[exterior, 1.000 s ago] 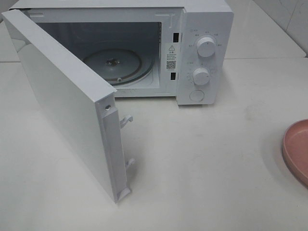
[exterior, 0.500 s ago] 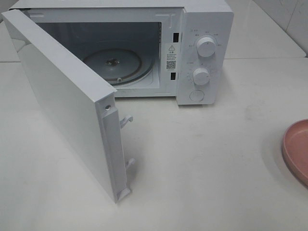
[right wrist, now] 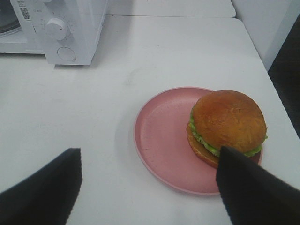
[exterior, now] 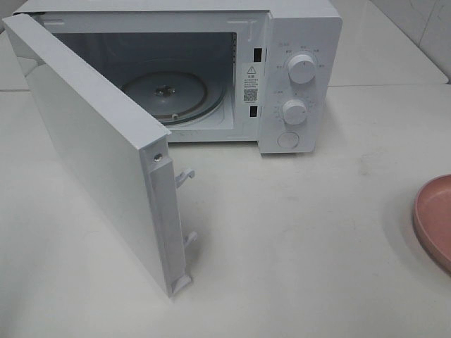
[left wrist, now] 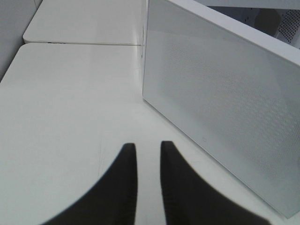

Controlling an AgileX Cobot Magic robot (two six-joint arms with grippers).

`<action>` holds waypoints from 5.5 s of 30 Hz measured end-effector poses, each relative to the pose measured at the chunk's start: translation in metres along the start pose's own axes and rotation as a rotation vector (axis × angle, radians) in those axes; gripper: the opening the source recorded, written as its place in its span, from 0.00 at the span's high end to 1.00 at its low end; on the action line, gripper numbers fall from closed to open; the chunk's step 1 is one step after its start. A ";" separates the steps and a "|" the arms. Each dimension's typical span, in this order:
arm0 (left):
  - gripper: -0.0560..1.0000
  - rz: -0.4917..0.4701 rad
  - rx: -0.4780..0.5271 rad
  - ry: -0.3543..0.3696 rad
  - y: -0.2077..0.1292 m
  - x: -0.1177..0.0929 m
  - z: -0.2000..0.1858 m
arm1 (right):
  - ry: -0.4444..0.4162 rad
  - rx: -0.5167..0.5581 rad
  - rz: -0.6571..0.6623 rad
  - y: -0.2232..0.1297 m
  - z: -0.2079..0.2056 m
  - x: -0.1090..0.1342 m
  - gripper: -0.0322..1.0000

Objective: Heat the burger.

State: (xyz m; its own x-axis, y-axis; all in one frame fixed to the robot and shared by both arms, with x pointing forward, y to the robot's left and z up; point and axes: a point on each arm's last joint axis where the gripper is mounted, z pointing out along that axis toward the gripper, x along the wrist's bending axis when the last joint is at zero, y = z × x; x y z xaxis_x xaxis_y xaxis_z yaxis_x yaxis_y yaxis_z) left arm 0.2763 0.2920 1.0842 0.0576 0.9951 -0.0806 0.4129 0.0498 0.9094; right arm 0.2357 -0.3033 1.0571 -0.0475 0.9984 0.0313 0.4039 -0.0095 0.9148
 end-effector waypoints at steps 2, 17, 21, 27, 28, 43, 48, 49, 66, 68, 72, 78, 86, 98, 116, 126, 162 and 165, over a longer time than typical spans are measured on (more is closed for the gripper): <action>0.93 -0.011 -0.016 0.004 0.005 0.002 0.012 | 0.000 0.000 0.000 0.000 0.000 0.000 0.23; 0.95 -0.093 -0.223 0.081 -0.018 0.020 0.090 | 0.000 0.000 0.000 0.000 0.000 0.000 0.23; 0.95 -0.070 -0.223 0.079 -0.021 0.020 0.102 | 0.000 0.000 0.000 0.000 0.000 0.000 0.23; 0.95 0.019 -0.235 0.057 -0.017 0.017 0.125 | 0.000 0.000 0.000 0.000 0.000 0.000 0.23; 0.95 0.019 -0.235 0.057 -0.017 0.017 0.125 | 0.000 0.000 0.000 0.000 0.000 0.000 0.23; 0.95 0.121 -0.180 -0.191 -0.037 -0.016 0.187 | 0.000 0.000 0.000 0.000 0.000 0.000 0.23; 0.95 0.121 -0.184 -0.282 -0.046 -0.032 0.200 | 0.000 0.000 0.000 0.000 0.000 0.000 0.23; 0.95 0.121 -0.184 -0.282 -0.046 -0.032 0.200 | 0.000 0.000 0.000 0.000 0.000 0.000 0.23; 0.95 0.144 -0.181 -0.343 -0.049 -0.087 0.221 | 0.000 0.000 0.000 0.000 0.000 0.000 0.23; 0.95 0.137 -0.186 -0.349 -0.047 -0.098 0.225 | 0.000 0.000 0.000 0.000 0.000 0.000 0.23; 0.95 0.121 -0.186 -0.352 -0.044 -0.109 0.231 | 0.000 0.000 0.000 0.000 0.000 0.000 0.23; 0.95 0.115 -0.200 -0.344 -0.037 -0.138 0.246 | 0.000 0.000 0.000 0.000 0.000 0.000 0.23; 0.95 0.095 -0.210 -0.317 -0.028 -0.170 0.267 | 0.000 0.000 0.000 0.000 0.000 0.000 0.23; 0.95 0.072 -0.181 -0.288 -0.015 -0.205 0.303 | 0.000 0.000 0.000 0.000 0.000 0.000 0.23; 0.95 0.043 -0.110 -0.300 -0.009 -0.238 0.339 | 0.000 0.000 0.000 0.000 0.000 0.000 0.23; 0.95 0.080 -0.031 -0.323 -0.008 -0.238 0.343 | 0.000 0.000 0.000 0.000 0.000 0.000 0.23; 0.03 0.261 0.976 -0.727 -0.004 -0.183 0.246 | 0.000 0.001 0.000 0.000 0.000 0.000 0.23; 0.03 0.236 1.006 -0.671 0.008 -0.163 0.240 | 0.000 0.001 0.000 0.000 0.000 0.000 0.23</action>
State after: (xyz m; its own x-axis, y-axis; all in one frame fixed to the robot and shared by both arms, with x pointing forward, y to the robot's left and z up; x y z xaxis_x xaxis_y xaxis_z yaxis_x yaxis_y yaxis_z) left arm 0.4885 0.1096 1.0071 0.5586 0.7149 -0.4205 0.8282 -0.5087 0.2352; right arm 0.2357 -0.3033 1.0570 -0.0474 0.9984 0.0313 0.4048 -0.0094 0.9144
